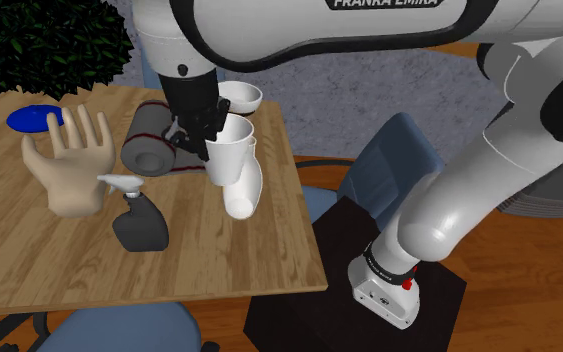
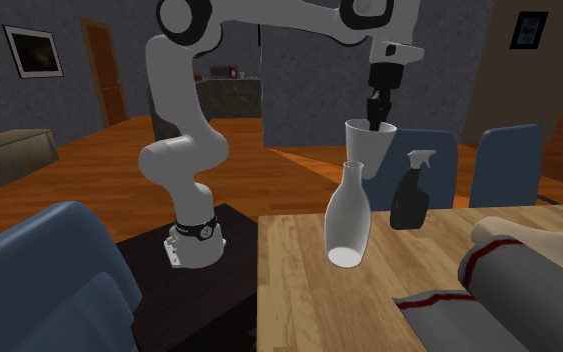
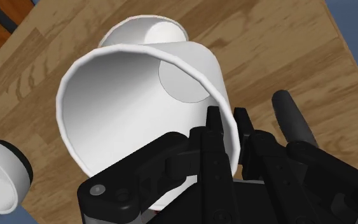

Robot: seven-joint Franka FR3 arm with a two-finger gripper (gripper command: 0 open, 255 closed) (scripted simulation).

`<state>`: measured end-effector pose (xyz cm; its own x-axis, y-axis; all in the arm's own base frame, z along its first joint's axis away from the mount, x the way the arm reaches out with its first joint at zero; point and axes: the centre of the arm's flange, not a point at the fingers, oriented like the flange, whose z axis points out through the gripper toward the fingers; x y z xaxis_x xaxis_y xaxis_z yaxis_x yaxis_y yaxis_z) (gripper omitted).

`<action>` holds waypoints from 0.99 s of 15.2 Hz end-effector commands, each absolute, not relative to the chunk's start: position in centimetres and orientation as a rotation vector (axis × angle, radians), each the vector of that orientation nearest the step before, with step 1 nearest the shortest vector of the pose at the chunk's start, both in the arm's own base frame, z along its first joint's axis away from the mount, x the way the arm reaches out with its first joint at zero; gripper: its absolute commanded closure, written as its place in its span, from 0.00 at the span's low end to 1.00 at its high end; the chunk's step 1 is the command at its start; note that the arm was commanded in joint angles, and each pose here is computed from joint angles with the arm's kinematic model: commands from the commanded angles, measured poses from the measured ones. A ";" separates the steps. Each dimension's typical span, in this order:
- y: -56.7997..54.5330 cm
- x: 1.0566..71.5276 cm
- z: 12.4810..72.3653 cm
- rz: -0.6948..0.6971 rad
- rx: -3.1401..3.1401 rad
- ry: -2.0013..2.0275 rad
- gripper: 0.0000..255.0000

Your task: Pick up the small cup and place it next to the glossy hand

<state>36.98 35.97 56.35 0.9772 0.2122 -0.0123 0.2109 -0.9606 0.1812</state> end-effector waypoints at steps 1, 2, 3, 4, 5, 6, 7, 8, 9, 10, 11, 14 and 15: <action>35.9 39.6 56.4 0.011 2.941 0.318 1.00; 35.9 40.9 56.4 0.011 2.941 0.318 1.00; 36.0 42.2 56.4 0.011 2.941 0.318 1.00; 36.1 43.5 56.4 0.011 2.941 0.318 1.00; 36.1 44.8 56.4 0.011 2.941 0.318 1.00; 36.2 46.2 56.4 0.011 2.941 0.318 1.00; 36.3 47.5 56.4 0.011 2.941 0.318 1.00; 36.3 48.8 56.4 0.011 2.941 0.318 1.00; 36.4 50.1 56.4 0.011 2.941 0.318 1.00; 36.4 51.4 56.4 0.011 2.941 0.318 1.00; 36.5 52.8 56.5 0.011 2.941 0.318 1.00; 36.7 56.7 56.5 0.011 2.941 0.318 1.00; 36.8 58.1 56.5 0.011 2.941 0.318 1.00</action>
<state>56.49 36.87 56.63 0.9765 0.2154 -0.0113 0.2138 -0.9602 0.1796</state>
